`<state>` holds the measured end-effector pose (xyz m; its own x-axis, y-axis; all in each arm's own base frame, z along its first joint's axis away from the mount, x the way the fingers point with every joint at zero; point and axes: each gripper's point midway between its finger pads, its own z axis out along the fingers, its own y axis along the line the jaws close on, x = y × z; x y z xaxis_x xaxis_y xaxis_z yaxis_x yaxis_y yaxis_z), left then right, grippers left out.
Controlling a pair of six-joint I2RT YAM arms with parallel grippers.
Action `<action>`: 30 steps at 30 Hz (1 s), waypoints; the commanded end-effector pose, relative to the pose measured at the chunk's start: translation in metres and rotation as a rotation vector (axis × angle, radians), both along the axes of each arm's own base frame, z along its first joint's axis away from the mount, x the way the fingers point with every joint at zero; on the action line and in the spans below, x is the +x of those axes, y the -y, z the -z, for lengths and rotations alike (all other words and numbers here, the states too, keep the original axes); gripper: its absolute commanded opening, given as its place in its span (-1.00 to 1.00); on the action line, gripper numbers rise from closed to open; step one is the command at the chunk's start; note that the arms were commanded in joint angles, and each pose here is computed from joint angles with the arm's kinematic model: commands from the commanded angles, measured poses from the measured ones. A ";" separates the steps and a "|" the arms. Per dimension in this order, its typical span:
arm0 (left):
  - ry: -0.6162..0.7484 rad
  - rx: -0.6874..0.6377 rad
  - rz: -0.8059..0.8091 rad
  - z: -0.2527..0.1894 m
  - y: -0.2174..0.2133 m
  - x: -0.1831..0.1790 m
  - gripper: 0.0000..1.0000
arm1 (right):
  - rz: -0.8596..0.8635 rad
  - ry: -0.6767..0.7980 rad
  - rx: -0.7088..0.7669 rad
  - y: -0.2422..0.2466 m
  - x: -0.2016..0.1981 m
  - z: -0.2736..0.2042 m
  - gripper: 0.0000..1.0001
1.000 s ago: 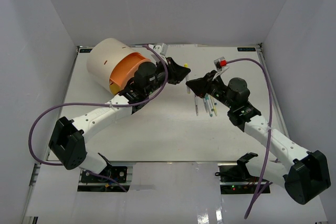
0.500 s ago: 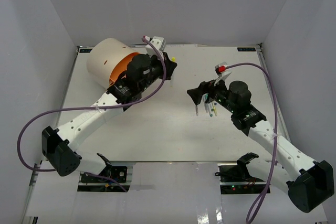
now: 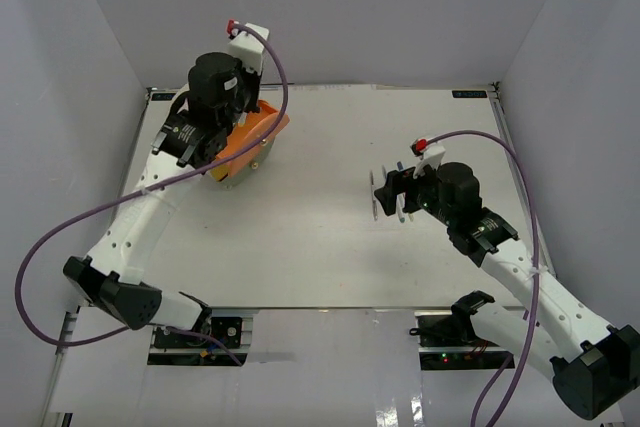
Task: Sort the stationery into containers
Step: Place the pen in the drawer.
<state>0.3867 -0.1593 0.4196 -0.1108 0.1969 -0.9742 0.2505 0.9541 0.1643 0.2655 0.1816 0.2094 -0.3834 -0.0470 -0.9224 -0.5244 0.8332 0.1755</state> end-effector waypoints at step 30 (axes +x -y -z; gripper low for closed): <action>-0.230 0.258 -0.029 0.089 -0.030 0.055 0.59 | 0.251 -0.028 -0.134 0.050 0.011 0.020 1.00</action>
<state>0.4453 -0.1324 0.3020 -0.3761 0.4725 -0.7971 0.3214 0.8733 0.3660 0.2618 0.1329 0.1659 -0.4669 -0.0772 -0.8809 -0.3182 0.9441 0.0860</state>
